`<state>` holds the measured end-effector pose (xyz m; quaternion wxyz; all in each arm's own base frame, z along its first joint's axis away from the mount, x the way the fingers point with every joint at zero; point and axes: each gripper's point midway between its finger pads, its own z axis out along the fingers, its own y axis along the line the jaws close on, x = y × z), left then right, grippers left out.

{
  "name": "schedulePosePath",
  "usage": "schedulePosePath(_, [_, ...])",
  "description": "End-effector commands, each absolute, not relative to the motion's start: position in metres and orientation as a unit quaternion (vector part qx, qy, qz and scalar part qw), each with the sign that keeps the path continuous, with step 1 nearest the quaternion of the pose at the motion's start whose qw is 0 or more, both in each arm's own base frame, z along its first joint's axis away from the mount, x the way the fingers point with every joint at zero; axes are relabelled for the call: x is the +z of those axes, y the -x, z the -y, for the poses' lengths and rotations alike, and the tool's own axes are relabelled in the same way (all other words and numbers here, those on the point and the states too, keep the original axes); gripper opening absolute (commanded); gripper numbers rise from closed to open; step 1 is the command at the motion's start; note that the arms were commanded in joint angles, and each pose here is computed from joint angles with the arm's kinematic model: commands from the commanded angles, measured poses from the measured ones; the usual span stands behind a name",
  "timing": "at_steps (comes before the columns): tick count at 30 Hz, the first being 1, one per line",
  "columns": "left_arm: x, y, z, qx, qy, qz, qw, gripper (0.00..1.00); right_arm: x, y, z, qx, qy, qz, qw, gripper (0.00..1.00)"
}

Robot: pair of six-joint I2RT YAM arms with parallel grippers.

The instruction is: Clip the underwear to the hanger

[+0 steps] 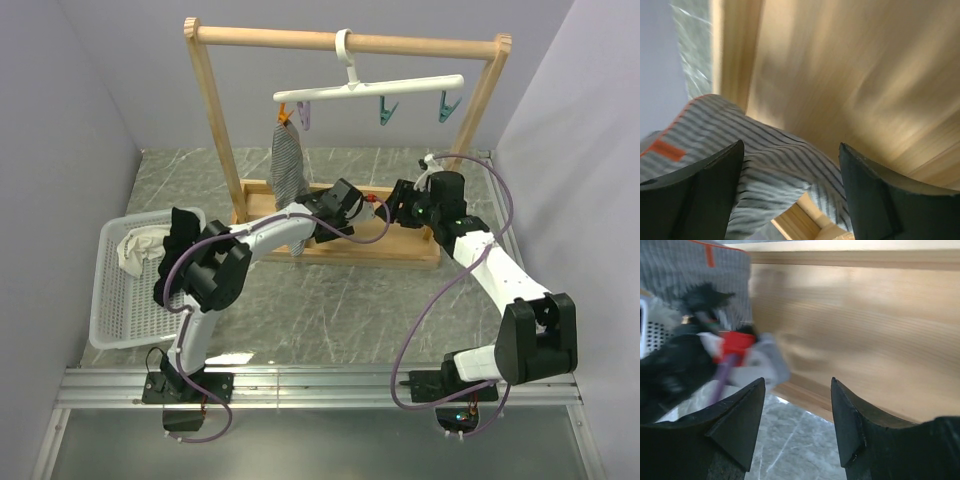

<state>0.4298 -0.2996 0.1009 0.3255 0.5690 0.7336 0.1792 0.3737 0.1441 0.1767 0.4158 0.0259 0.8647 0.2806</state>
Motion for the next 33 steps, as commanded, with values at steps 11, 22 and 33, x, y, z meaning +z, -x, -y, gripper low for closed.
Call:
schedulePosePath(11, [0.117, -0.435, 0.278, 0.226, -0.58, -0.718, 0.313, 0.05, 0.232, -0.383, -0.178, 0.358, 0.022, -0.813, 0.459, 0.64])
schedulePosePath(22, [0.224, -0.36, 0.297, 0.019, -0.581, -0.668, 0.465, 0.0, 0.247, -0.386, -0.201, 0.424, 0.031, -0.794, 0.434, 0.64])
schedulePosePath(33, [0.271, -0.292, 0.292, -0.104, -0.578, -0.582, 0.563, 0.0, 0.246, -0.356, -0.241, 0.552, -0.007, -0.768, 0.325, 0.71])
